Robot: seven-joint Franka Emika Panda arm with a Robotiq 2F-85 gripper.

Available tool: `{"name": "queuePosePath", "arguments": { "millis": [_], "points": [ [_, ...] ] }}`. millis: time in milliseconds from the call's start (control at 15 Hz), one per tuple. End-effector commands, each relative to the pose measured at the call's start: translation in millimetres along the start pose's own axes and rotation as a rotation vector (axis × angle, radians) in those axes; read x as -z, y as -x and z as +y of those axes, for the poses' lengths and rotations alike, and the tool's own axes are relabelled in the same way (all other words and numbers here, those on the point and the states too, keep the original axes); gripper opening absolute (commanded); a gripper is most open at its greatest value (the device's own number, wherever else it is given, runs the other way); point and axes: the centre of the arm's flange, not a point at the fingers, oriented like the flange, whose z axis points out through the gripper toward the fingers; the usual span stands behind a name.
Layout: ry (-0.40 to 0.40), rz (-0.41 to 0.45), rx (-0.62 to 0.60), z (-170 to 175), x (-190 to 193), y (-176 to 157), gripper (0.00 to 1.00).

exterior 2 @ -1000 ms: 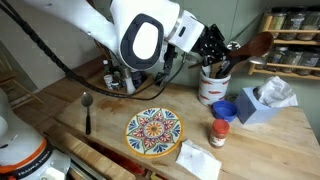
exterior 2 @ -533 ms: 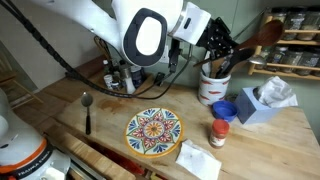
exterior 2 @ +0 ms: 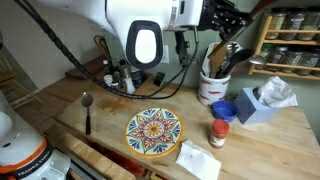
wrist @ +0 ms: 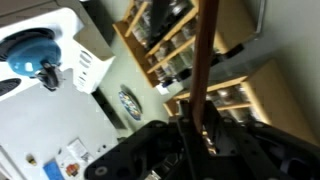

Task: Put the wooden spoon in the utensil holder

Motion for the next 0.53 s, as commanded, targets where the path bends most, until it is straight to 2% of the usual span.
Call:
{"name": "queuePosePath", "arguments": {
  "millis": [0, 200, 267, 333, 467],
  "points": [
    [-0.202, 0.025, 0.079, -59.9, 61.5, 44.2, 0.05],
    [-0.369, 0.059, 0.151, -89.2, 82.3, 63.6, 0.05],
    [-0.317, 0.052, 0.123, -89.6, 60.1, 61.2, 0.18],
    [-0.349, 0.054, 0.130, -97.7, 67.7, 67.0, 0.18],
    [-0.366, 0.056, 0.137, -101.2, 72.0, 68.4, 0.18]
  ]
}}
